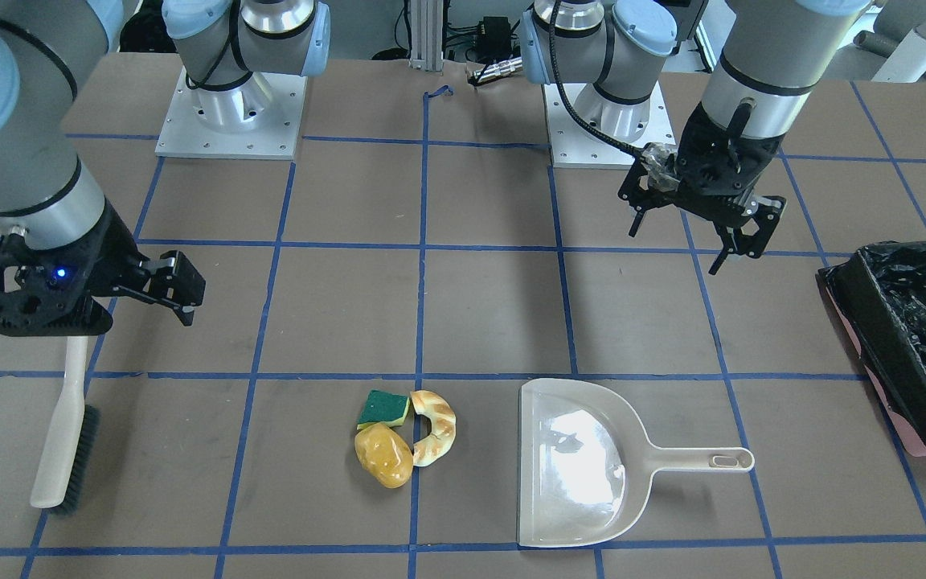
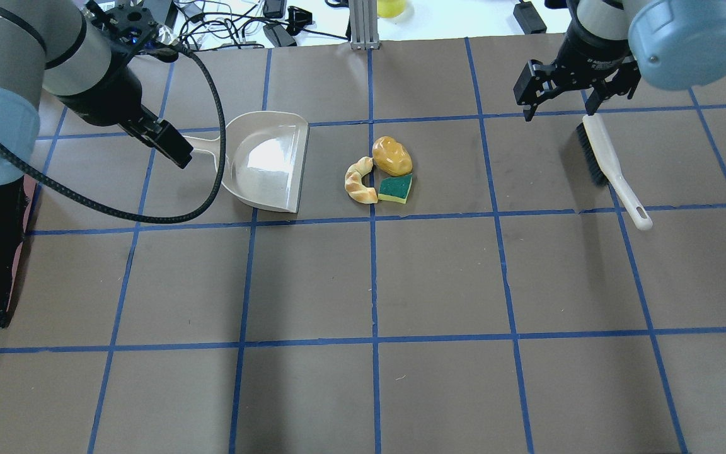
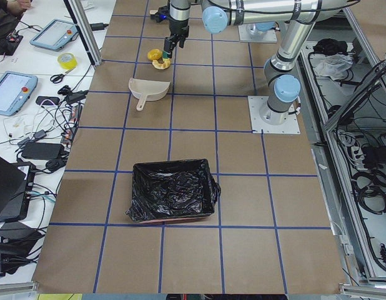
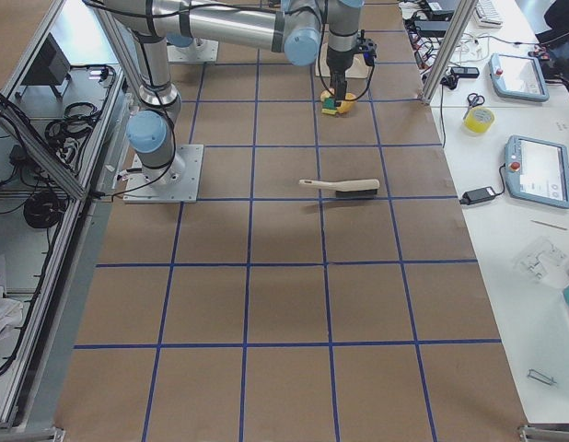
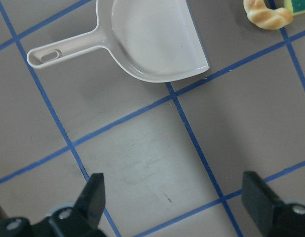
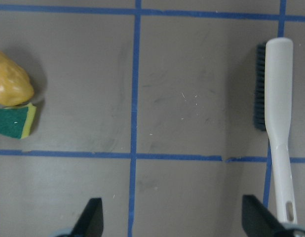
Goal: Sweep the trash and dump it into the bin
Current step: 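Lower the left gripper to the dustpan while the right descends to the brush, then close the left gripper on the dustpan handle while the right grasps the brush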
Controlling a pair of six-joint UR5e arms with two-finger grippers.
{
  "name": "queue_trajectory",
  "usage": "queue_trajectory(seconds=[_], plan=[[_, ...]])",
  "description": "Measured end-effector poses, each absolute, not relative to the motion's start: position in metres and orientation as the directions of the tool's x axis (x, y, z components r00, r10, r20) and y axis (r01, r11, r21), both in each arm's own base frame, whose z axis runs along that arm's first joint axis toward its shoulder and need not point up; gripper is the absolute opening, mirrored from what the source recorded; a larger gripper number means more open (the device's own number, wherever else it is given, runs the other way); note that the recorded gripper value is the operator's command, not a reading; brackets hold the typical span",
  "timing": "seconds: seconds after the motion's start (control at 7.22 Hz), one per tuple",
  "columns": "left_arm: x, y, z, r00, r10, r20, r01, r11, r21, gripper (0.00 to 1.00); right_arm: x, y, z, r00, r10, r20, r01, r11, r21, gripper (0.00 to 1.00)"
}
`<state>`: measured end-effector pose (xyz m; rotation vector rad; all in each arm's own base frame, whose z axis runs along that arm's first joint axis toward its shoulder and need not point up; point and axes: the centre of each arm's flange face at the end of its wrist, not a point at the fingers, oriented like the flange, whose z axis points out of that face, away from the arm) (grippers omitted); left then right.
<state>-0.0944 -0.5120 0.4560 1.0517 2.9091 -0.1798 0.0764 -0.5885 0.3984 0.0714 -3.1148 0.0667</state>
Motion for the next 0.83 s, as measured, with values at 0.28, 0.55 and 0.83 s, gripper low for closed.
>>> queue_trajectory(seconds=[0.28,0.55,0.83], plan=[[-0.077,-0.543,0.420,-0.597,0.799,-0.078,0.803,0.594,-0.052,1.00,0.012,-0.584,0.319,-0.995,-0.088,0.042,-0.089,0.996,-0.008,1.00],[-0.060,-0.579,0.382,-0.398,0.908,-0.130,0.916,0.400,-0.015,1.00,-0.032,-0.565,0.276,-0.986,-0.147,0.084,-0.145,0.989,0.021,0.99],[-0.046,-0.617,0.345,-0.189,0.969,-0.161,0.978,0.201,0.061,1.00,-0.060,-0.553,0.256,-0.983,-0.155,0.099,-0.149,0.986,0.071,0.93]])
